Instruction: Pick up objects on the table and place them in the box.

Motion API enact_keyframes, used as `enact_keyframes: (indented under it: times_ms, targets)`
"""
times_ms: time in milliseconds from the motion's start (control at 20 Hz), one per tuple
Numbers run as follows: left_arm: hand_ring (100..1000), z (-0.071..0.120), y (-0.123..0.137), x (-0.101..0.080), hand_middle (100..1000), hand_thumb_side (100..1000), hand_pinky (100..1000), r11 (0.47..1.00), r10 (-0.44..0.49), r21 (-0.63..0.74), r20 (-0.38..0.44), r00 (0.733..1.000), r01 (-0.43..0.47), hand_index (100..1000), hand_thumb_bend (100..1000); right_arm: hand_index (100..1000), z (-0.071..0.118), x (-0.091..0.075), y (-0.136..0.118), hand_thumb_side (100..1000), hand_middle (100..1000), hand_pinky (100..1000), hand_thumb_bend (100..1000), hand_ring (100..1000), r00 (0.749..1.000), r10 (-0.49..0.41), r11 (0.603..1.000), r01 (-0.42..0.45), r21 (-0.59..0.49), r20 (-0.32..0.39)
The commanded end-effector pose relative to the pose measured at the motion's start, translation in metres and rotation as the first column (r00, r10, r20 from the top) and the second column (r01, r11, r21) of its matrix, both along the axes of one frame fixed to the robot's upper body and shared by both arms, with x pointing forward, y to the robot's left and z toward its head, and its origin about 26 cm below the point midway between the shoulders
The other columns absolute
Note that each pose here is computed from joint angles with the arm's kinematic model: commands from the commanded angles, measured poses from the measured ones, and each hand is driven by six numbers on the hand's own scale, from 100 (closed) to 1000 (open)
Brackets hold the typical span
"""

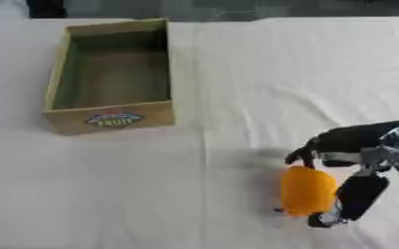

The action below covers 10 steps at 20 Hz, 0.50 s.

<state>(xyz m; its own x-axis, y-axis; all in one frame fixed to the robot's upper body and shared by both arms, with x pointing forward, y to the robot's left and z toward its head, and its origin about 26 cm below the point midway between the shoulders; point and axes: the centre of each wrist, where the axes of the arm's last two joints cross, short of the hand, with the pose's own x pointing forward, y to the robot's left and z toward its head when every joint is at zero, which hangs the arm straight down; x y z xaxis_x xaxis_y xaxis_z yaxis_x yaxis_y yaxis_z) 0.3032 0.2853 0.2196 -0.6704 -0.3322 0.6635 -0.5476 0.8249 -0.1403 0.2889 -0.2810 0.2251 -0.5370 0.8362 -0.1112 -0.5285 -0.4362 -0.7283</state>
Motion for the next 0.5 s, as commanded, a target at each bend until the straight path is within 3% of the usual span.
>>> enact_keyframes:
  times_ms: [50,250,500]
  targets:
    - [689,0.0093,-0.0007,-0.0020,709,916,762,1.000,-0.011,0.019,0.035,0.999,0.010,867,100,1000,0.0137,-0.0017,-0.0034,537,701,852,640,973,0.999,-0.008,0.999,0.010,-0.038,0.045]
    - [689,0.0095,-0.0008,-0.0020,709,914,760,1.000,-0.011,0.018,0.039,0.999,0.010,867,100,996,0.0115,-0.0022,-0.0035,524,695,849,618,972,0.999,-0.010,0.999,0.012,-0.051,0.044]
    - [689,0.0099,-0.0013,-0.0018,708,914,760,1.000,-0.013,0.018,0.042,0.999,0.012,867,100,930,0.0095,-0.0026,-0.0033,482,682,843,531,966,0.998,-0.012,0.997,0.016,-0.075,0.056]
